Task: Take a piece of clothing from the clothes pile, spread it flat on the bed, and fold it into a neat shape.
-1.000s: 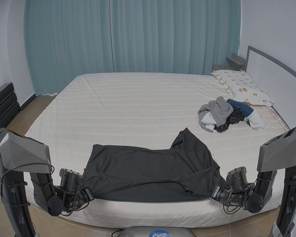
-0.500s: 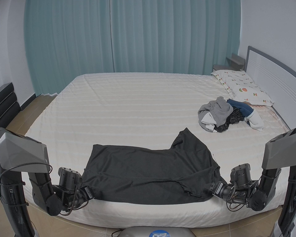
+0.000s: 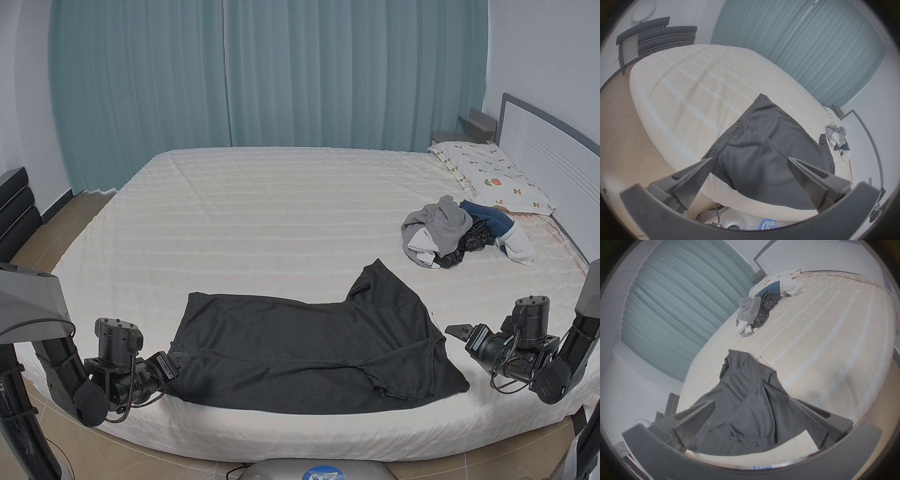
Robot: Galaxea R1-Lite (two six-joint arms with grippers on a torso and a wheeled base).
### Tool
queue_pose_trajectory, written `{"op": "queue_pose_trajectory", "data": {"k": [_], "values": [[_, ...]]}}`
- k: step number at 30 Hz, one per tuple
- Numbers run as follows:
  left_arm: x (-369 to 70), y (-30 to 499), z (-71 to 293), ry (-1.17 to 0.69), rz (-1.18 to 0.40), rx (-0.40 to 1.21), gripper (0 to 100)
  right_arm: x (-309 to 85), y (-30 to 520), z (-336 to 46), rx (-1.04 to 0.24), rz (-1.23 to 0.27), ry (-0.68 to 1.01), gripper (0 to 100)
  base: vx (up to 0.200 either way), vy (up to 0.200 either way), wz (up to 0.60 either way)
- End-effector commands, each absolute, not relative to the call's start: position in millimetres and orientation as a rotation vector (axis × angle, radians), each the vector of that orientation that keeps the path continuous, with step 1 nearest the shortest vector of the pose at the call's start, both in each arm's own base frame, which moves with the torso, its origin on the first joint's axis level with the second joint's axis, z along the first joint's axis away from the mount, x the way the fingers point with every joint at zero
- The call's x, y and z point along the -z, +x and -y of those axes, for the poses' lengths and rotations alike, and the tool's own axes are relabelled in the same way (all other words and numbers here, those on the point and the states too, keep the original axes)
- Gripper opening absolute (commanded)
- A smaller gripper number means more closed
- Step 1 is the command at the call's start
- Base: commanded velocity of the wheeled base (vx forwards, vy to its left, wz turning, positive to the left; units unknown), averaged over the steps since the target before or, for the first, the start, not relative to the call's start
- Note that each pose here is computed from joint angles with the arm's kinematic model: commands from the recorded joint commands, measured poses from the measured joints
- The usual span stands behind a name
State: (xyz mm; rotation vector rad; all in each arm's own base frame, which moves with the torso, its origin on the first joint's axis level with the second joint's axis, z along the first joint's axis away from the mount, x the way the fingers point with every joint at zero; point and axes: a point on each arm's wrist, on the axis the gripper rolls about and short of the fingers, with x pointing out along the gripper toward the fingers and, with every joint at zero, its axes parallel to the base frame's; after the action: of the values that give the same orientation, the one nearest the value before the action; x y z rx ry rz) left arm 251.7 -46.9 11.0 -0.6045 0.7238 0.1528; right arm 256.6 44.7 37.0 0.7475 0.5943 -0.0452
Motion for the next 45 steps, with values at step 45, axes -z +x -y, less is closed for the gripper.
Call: {"op": "queue_pose_trajectory", "data": {"k": [45], "values": [[-22,269,45,-0.796,-0.669,-0.136,100,4,287,-45,0.076,-0.638,0.901,100,0.053,0.04,0.0]]}}
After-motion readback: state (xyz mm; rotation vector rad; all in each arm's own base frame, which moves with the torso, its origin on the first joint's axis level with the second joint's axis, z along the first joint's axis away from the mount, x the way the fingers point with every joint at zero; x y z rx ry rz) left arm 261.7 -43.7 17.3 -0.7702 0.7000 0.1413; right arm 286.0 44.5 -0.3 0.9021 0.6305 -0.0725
